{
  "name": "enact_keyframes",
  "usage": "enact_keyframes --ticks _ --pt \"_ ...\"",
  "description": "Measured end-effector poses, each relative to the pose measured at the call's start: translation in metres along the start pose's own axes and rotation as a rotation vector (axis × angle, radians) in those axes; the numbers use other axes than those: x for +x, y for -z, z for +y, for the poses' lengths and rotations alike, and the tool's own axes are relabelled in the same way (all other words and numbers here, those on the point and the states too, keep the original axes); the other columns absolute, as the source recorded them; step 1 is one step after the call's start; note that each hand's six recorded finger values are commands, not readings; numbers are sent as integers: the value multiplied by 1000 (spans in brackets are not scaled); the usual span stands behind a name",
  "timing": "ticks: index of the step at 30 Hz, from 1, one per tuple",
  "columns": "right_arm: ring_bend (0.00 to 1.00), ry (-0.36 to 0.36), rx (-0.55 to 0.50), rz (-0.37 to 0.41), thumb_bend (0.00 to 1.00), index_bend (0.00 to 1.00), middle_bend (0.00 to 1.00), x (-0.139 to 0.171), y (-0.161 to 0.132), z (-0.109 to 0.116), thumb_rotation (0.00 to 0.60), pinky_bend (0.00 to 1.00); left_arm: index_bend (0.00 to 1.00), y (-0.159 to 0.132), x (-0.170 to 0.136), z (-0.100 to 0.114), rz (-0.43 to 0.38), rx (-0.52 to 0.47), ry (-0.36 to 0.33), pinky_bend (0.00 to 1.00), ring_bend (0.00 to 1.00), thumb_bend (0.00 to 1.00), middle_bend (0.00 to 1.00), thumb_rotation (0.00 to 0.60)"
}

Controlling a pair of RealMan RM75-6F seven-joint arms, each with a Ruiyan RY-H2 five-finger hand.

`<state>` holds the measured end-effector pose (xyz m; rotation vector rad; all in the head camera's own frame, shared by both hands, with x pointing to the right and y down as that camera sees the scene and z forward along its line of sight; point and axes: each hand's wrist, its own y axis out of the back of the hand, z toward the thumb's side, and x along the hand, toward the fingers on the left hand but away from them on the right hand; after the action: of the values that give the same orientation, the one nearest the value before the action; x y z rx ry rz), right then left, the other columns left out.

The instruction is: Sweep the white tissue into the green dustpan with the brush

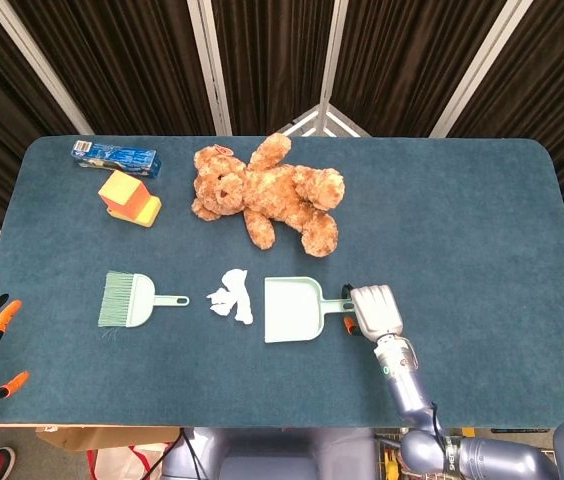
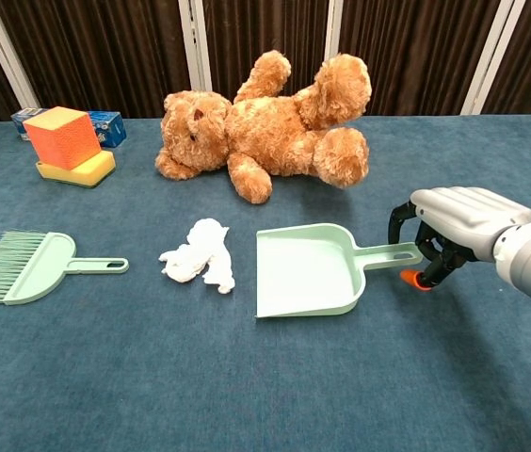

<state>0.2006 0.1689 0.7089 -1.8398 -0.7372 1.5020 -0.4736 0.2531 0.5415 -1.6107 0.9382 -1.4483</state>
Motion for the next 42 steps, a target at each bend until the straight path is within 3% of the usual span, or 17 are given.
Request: enact_keyframes --ticks 7,17,21,26,30,35,42 --pt "873 12 -11 13 489 615 856 2 -5 4 600 897 0 -2 0 0 -3 3 0 6 0 0 0 600" --pt "873 32 6 26 493 621 856 4 -5 12 600 896 0 -15 13 2 -18 -22 28 11 0 7 0 600" --pt "873 38 9 25 494 621 856 5 -4 15 600 897 3 -25 27 7 -37 2 20 95 43 18 13 600" --pt "873 43 21 25 493 621 856 6 -3 15 600 897 136 -45 56 13 -72 58 4 368 299 76 234 600" --pt "873 47 49 29 493 621 856 6 -2 14 600 897 245 -59 79 11 -66 92 22 467 459 106 427 600" --pt "873 53 65 29 494 621 856 5 -1 13 600 897 289 -75 104 2 -53 118 62 570 561 128 542 600" --pt "873 49 73 19 493 621 856 2 1 9 600 897 439 -107 139 -13 -67 174 87 882 867 234 860 600"
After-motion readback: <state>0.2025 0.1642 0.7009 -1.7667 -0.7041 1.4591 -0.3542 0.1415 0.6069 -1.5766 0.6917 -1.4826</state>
